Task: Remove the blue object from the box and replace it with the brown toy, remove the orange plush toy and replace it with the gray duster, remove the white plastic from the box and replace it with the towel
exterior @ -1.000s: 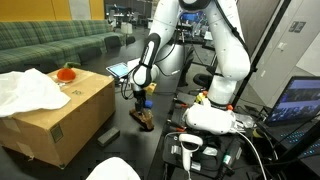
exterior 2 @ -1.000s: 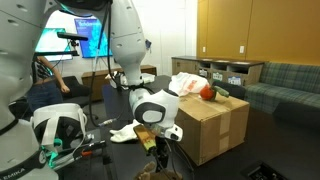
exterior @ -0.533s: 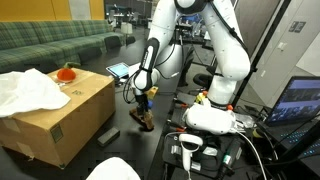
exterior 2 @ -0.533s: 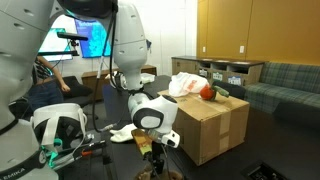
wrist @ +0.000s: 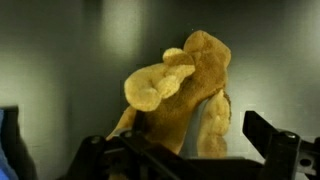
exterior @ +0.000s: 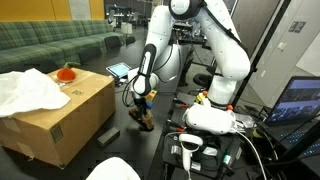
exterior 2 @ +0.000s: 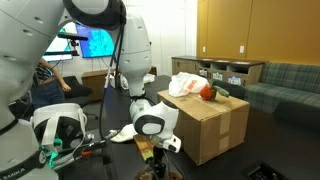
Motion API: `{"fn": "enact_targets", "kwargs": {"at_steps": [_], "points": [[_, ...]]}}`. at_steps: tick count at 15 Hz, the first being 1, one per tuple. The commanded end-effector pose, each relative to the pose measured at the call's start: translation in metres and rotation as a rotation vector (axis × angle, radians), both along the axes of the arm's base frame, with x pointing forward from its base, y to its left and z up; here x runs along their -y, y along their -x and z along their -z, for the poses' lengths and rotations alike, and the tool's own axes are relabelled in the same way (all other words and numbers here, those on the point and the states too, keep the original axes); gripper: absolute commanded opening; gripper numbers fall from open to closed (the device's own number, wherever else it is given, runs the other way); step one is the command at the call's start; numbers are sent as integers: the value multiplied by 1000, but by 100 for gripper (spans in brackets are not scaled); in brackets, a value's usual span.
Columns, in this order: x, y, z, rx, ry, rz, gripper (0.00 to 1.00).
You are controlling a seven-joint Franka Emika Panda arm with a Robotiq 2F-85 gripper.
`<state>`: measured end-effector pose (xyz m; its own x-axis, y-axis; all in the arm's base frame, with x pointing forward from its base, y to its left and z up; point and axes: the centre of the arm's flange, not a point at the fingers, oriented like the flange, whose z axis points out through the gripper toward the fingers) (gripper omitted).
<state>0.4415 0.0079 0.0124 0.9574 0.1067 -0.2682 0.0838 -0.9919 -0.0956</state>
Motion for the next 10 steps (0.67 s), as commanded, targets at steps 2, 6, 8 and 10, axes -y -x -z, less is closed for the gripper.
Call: {"fn": "enact_targets", "kwargs": {"at_steps": [2, 6, 8, 10], "points": [[3, -13, 23, 11, 4, 28, 100], [12, -18, 31, 4, 0, 52, 98], [16, -19, 32, 3, -3, 61, 73], [15, -20, 35, -2, -7, 69, 65]]}}
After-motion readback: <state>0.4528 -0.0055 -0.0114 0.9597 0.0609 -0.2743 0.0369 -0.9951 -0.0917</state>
